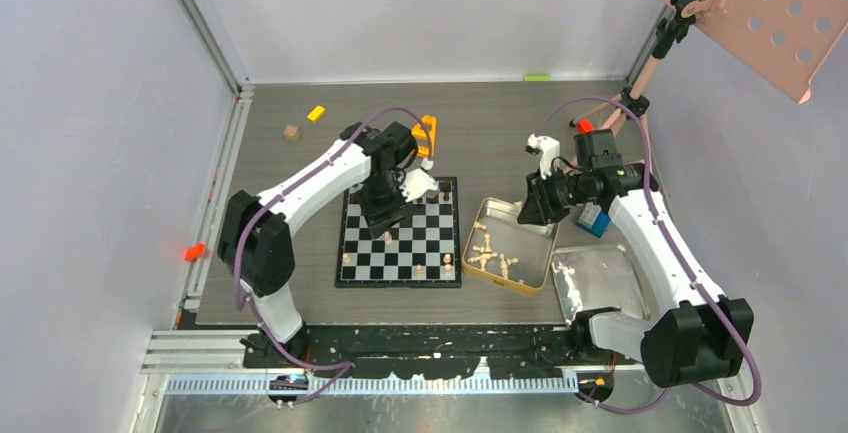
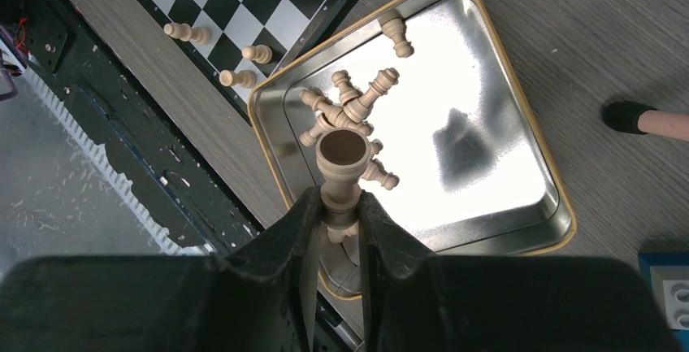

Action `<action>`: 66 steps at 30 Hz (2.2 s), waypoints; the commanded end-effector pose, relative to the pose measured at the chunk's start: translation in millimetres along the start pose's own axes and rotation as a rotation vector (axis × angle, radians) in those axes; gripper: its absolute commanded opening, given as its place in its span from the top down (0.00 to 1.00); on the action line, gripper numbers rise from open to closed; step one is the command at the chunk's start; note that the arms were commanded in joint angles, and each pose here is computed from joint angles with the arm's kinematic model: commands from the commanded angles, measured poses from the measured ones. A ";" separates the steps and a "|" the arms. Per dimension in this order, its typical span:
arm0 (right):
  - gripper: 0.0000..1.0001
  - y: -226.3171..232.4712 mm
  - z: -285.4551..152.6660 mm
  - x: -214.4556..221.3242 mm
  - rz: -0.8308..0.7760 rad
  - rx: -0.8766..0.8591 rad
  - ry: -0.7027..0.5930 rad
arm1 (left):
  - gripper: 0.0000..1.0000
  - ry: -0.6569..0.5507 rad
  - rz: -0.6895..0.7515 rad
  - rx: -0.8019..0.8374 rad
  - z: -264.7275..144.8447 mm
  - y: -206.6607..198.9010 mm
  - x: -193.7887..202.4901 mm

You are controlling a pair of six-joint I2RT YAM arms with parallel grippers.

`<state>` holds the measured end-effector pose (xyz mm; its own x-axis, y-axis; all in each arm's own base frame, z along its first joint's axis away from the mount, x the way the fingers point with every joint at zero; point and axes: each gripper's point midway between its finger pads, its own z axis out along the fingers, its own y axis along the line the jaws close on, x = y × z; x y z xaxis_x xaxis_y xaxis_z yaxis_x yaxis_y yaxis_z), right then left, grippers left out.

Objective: Set up the chess pieces on the board
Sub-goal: Pick up the chess piece from the chessboard.

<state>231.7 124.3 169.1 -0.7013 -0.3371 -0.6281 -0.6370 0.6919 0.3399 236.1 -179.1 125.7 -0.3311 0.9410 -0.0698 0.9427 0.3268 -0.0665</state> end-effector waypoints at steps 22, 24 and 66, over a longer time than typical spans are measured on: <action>0.99 -6.6 4.6 -6.6 0.028 0.009 -0.011 | 0.52 -0.177 -0.373 0.058 52.9 13.6 -36.1; 0.99 -6.6 4.8 -6.6 0.026 0.008 -0.011 | 0.55 -0.169 -0.376 0.055 55.1 15.3 -35.5; 0.99 -6.3 4.7 -5.9 0.029 0.007 -0.010 | 0.99 -0.137 0.019 0.107 40.7 -64.0 -38.4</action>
<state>234.4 124.6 163.4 -0.7324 -0.3185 -0.6018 -0.6070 0.7059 0.3651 206.5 -231.9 84.5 -0.4225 0.8848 -0.1966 0.9036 0.3943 -0.1674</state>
